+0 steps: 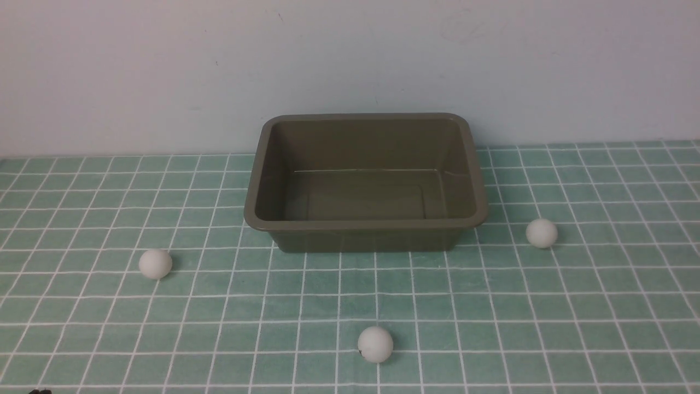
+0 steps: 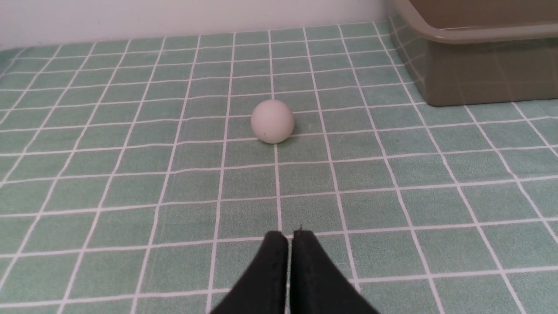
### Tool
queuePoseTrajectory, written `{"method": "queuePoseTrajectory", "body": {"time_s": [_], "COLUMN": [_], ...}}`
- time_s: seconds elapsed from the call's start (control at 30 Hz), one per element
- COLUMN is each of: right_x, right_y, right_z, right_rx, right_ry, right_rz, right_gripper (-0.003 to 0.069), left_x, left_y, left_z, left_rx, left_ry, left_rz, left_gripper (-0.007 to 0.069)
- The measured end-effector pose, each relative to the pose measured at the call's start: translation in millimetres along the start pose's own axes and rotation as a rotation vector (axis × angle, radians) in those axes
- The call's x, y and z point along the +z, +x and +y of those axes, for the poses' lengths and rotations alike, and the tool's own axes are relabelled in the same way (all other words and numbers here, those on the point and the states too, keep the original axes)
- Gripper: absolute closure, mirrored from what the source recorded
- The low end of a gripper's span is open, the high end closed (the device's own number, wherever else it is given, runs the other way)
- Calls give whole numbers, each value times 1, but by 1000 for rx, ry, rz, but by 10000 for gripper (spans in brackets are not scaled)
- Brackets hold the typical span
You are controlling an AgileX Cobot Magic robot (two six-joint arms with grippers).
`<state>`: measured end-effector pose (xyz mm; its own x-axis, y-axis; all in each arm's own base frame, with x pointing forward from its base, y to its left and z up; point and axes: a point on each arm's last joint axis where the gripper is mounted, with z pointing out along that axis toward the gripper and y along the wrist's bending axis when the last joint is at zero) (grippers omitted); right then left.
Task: Put the table tennis balls in the box on the green coffee tablecloth.
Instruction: 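Reach for and grasp a ping pong ball on the table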
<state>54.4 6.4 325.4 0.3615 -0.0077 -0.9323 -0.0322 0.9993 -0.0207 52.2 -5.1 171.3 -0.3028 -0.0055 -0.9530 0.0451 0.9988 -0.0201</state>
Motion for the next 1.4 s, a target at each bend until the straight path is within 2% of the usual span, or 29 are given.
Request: {"method": "queuePoseTrajectory", "body": {"time_s": [0.17,0.3,0.43,0.6,0.9,0.97,1.1,1.2,1.3,1.4], "right_x": [40,86,129,175,214,219,241,258,266,263], "right_y": [6,38,77,107,151,156,141,124,112,111], "right_z": [-2,2,5,3,-4,-6,-17,-31,-51,-77], "right_rx": [-35,-58,119,145,163,187,335,359,228,4], "right_ry": [-40,-171,-260,-330,-320,-290,-94,31,115,200], "right_rz": [188,432,705,820,918,933,874,778,709,698], "right_gripper": [673,672,671,670,670,670,670,670,670,670], "left_x": [0,0,0,0,0,0,0,0,0,0], "left_y": [0,0,0,0,0,0,0,0,0,0], "left_z": [0,0,0,0,0,0,0,0,0,0], "left_rx": [0,0,0,0,0,0,0,0,0,0], "left_ry": [0,0,0,0,0,0,0,0,0,0], "left_rz": [0,0,0,0,0,0,0,0,0,0], "left_gripper": [629,629,629,629,629,629,629,629,629,629]}}
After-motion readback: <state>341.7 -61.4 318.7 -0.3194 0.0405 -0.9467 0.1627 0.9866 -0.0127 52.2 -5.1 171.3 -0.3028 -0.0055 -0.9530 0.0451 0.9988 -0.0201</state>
